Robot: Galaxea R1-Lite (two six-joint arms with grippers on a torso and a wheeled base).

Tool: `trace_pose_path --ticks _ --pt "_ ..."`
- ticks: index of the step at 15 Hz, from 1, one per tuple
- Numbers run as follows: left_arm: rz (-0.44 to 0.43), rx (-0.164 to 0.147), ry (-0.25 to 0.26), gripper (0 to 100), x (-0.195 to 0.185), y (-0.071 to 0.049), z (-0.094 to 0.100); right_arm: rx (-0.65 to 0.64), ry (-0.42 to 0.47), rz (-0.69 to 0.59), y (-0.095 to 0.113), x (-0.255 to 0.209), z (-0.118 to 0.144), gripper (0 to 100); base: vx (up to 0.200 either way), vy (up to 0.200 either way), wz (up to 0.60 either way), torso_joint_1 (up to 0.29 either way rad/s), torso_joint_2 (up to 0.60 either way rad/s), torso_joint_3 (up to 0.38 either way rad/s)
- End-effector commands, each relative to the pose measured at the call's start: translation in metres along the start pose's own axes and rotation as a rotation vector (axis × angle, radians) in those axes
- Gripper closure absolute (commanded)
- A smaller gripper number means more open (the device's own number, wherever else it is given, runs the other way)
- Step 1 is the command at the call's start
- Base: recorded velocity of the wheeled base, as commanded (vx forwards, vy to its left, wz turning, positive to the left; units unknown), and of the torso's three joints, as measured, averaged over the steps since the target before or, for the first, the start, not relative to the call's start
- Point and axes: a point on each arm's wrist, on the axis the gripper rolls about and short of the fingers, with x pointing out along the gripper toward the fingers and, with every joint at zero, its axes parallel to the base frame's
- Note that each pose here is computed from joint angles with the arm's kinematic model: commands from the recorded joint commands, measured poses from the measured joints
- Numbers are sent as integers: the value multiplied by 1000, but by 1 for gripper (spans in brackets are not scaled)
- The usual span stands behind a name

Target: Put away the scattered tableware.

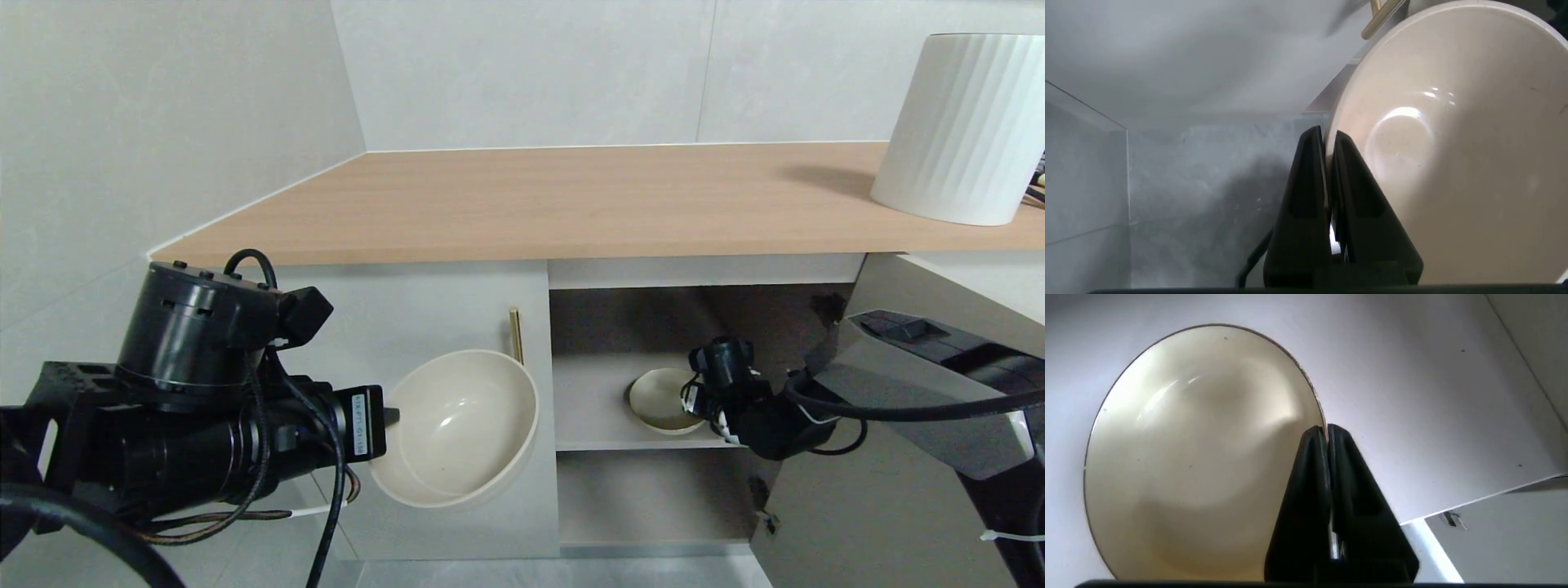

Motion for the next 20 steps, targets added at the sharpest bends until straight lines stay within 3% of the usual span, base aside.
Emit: trace_pose_path --ticks 1,6,9,12,14,17,20 --pt "2 0 1 100 0 0 0 -2 -2 9 3 0 -1 0 0 0 0 0 0 0" --pt "1 0 3 100 1 0 0 4 -18 25 11 0 2 0 0 0 0 0 0 0" --pt "3 2 7 100 4 -1 0 21 -31 52 11 -27 17 0 0 0 0 0 0 0" --pt "-17 10 -33 100 12 -6 7 22 -40 134 10 -74 37 0 0 0 0 0 0 0" --pt "-11 47 -35 100 25 -10 7 -16 37 281 3 -125 47 0 0 0 0 0 0 0" --pt "21 83 12 100 42 -18 -5 -104 133 411 -1 -185 59 0 0 0 0 0 0 0" --pt "16 177 98 100 63 -44 -33 -271 160 556 -2 -262 52 0 0 0 0 0 0 0"
